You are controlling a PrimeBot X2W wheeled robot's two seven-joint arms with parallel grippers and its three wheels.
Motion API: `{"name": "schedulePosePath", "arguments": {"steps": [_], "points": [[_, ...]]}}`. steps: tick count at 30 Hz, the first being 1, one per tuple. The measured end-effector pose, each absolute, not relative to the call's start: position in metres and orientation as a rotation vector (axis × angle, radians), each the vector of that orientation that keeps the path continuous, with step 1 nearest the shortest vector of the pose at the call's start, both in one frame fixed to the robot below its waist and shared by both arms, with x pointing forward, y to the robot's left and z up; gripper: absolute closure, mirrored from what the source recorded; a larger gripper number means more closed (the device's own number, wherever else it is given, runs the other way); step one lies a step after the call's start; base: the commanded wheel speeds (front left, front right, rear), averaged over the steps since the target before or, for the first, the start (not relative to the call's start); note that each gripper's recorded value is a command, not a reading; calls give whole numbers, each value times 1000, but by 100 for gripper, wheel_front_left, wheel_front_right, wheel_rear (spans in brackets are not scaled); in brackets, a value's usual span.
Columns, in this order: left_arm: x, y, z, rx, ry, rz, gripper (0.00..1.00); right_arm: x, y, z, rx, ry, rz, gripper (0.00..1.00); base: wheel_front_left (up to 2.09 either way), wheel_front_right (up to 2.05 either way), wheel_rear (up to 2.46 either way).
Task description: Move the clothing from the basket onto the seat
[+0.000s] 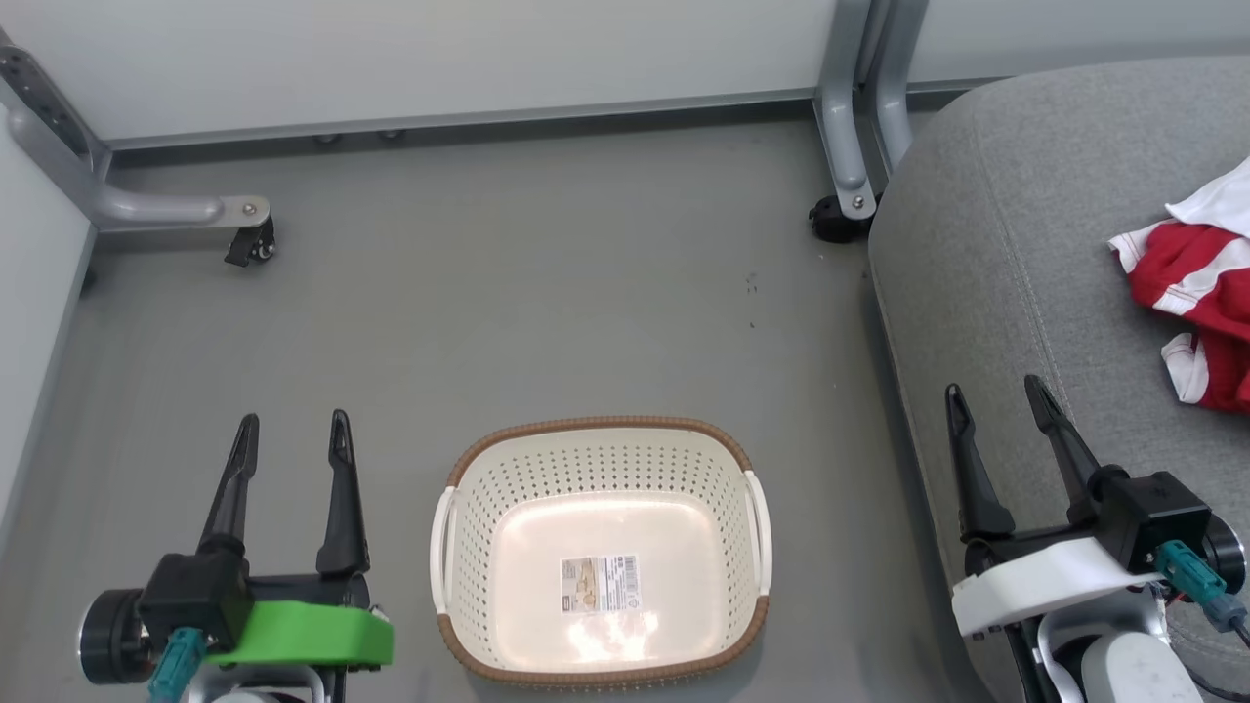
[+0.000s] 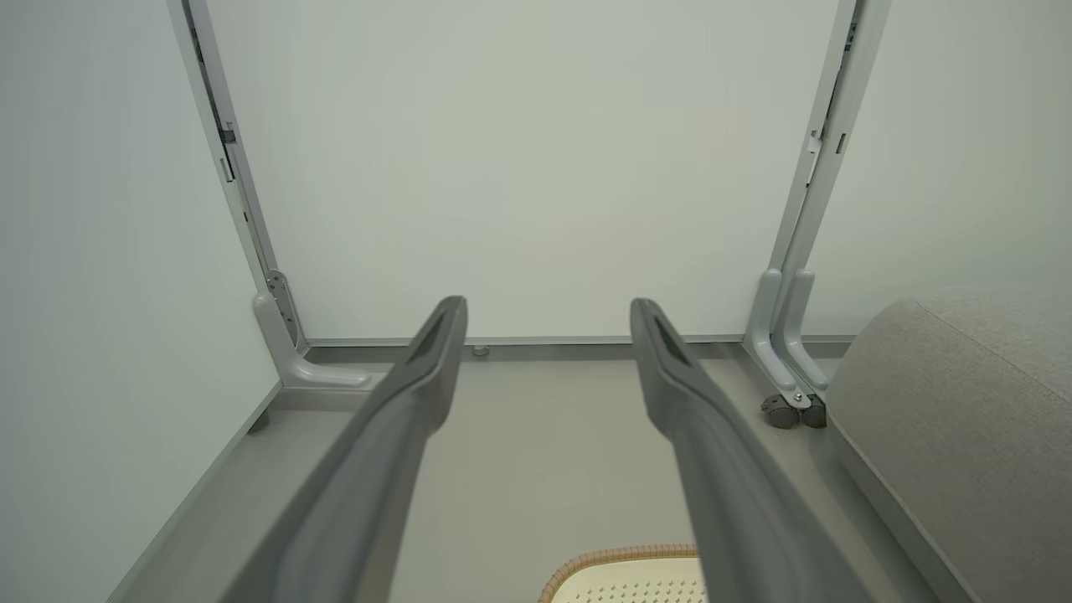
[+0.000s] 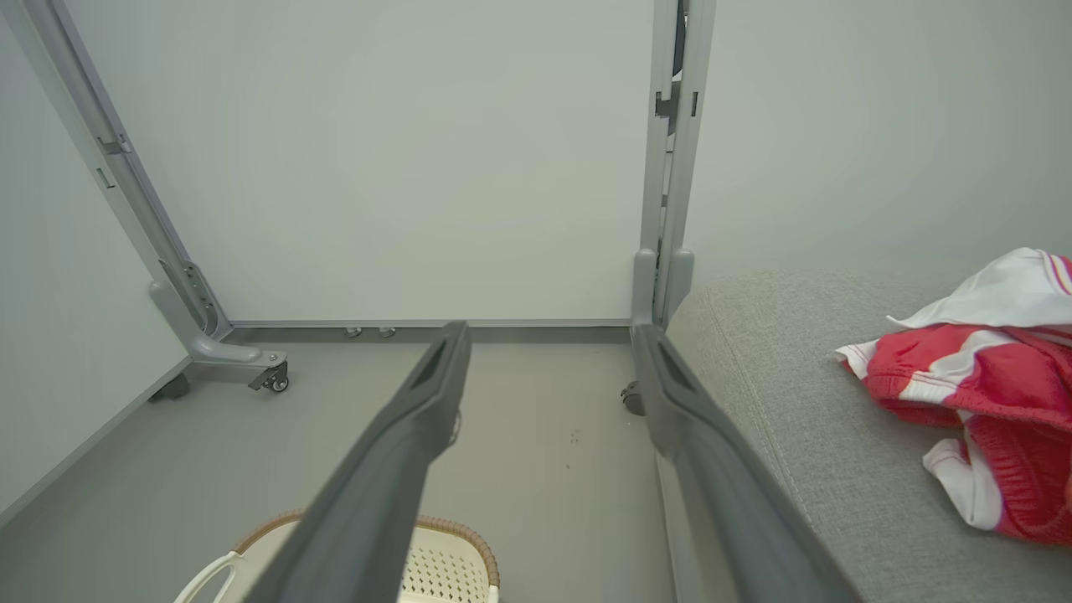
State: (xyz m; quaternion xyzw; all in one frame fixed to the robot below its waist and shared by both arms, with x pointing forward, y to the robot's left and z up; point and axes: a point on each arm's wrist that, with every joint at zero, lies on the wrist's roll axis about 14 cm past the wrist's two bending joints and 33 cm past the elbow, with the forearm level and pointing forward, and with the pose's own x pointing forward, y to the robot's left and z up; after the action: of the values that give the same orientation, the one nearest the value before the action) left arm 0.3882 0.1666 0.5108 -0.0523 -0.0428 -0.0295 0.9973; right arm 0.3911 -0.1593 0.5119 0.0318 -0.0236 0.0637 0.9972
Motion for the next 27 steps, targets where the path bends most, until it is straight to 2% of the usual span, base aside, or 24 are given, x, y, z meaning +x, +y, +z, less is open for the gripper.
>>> {"name": "schedulePosePath", "arguments": {"steps": [18, 27], "points": [[341, 161, 491, -104, -25, -86, 0, 343, -157, 516, 69, -18, 134, 0, 0, 0, 0], [333, 162, 488, -89, -20, -90, 0, 330, -158, 517, 70, -16, 131, 0, 0, 0, 0]]}}
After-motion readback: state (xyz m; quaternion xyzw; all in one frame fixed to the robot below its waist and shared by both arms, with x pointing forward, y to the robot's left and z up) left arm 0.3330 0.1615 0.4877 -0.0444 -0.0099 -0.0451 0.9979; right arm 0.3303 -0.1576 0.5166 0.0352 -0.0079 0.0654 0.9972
